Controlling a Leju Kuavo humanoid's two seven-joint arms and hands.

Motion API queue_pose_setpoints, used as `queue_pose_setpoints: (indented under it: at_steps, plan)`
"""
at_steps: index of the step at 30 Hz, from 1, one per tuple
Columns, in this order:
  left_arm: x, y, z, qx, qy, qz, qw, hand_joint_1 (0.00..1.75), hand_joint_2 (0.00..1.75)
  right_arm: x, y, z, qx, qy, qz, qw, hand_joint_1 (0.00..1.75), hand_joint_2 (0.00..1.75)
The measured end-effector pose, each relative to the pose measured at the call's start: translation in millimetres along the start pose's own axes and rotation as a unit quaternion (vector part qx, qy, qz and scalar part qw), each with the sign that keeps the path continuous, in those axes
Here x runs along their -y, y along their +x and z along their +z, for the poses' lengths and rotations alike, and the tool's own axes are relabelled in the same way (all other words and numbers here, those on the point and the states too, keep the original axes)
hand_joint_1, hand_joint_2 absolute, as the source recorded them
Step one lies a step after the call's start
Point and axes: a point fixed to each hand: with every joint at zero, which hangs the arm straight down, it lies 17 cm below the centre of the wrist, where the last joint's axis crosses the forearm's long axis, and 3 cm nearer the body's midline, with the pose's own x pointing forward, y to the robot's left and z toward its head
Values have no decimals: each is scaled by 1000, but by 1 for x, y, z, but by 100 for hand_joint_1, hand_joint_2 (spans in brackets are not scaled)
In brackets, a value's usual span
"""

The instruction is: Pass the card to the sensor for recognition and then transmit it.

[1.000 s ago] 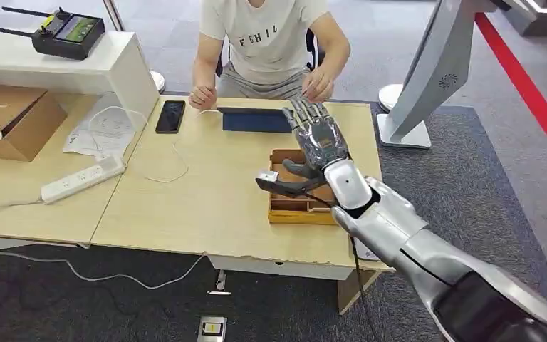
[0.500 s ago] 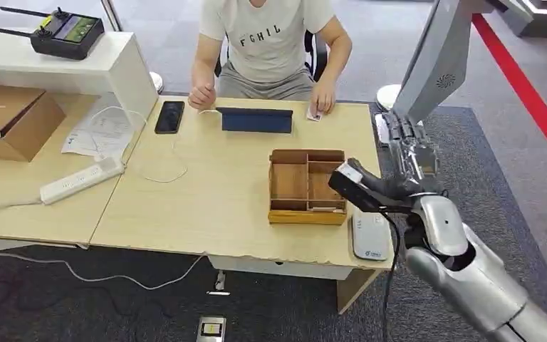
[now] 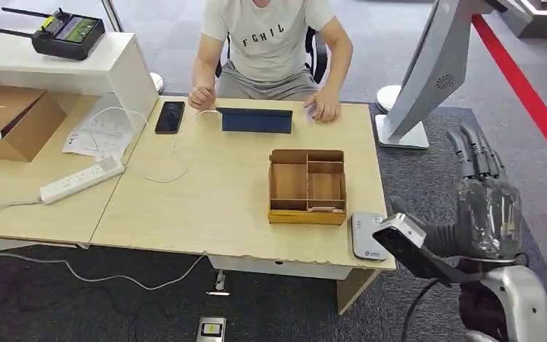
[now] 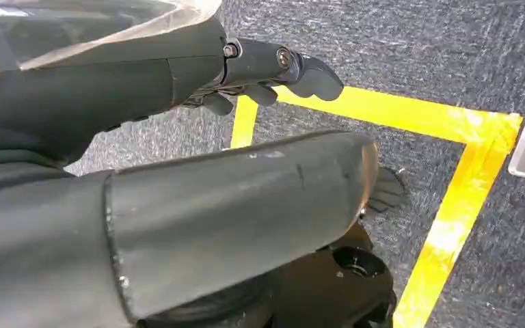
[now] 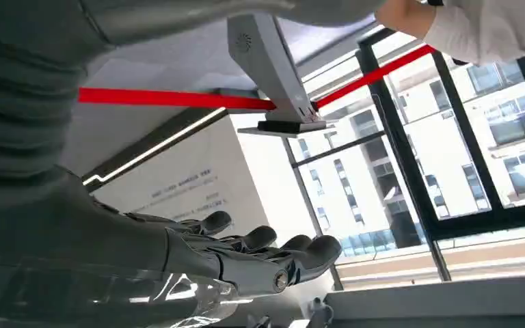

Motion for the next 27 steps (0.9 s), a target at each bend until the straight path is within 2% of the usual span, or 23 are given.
queue_pose_setpoints:
  at_steps: [5, 13, 27]
  plan:
    - [8, 2, 1, 0, -1, 8, 1000, 0, 0, -22, 10, 13, -9, 27, -23, 999, 0, 175]
    - [18, -1, 3, -11, 0, 17, 1000, 0, 0, -79, 25, 27, -35, 95, -50, 994, 0, 175]
    - [21, -4, 4, -20, -2, 17, 1000, 0, 0, -130, 39, 38, -52, 122, -37, 990, 0, 175]
